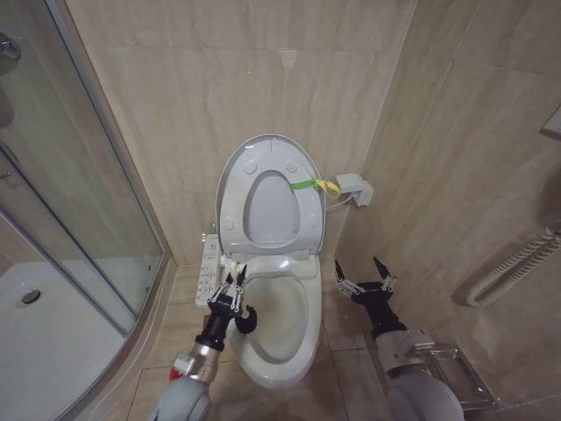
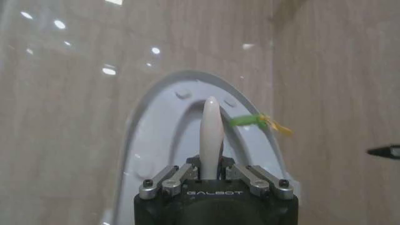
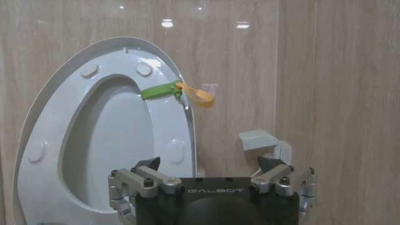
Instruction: Open the toilet lid, clean the toilet bowl with a toilet brush, close the toilet lid, and flush.
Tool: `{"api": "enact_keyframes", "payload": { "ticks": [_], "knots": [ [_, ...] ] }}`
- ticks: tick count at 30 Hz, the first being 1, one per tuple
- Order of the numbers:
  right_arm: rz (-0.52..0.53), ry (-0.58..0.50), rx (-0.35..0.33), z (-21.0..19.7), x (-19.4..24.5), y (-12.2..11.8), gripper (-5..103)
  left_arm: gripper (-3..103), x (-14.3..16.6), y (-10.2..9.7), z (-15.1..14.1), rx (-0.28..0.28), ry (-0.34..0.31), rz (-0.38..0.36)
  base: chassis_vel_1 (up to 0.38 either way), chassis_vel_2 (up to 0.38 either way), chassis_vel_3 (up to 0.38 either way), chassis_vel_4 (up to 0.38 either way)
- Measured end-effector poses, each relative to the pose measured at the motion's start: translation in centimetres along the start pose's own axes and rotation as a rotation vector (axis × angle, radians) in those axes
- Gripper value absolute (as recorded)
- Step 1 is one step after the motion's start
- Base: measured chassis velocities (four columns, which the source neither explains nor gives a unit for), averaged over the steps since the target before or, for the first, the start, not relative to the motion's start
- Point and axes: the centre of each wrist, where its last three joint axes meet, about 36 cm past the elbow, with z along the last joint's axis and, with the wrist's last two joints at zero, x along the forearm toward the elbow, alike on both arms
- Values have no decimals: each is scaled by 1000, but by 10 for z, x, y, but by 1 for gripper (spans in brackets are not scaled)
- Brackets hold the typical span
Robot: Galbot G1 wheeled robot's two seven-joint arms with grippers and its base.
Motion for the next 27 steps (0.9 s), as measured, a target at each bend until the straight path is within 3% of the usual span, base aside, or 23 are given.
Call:
{"api": "enact_keyframes", "payload": {
  "ticks": [6,8,9,12,18,27],
  "knots": [
    [0,0,0,0,0,0,100,19,18,19,-27,-72,-10,-60,0,0,0,0],
    [0,0,0,0,0,0,100,19,33,26,-38,-102,5,-80,0,0,0,0],
    [0,0,0,0,0,0,100,19,66,26,-53,-133,39,-113,0,0,0,0],
    [0,0,0,0,0,0,100,19,90,22,-57,-159,55,-141,0,0,0,0],
    [0,0,0,0,0,0,100,19,123,19,-41,-191,74,-206,0,0,0,0],
    [0,0,0,0,0,0,100,19,141,52,3,-232,75,-304,0,0,0,0]
  ]
}}
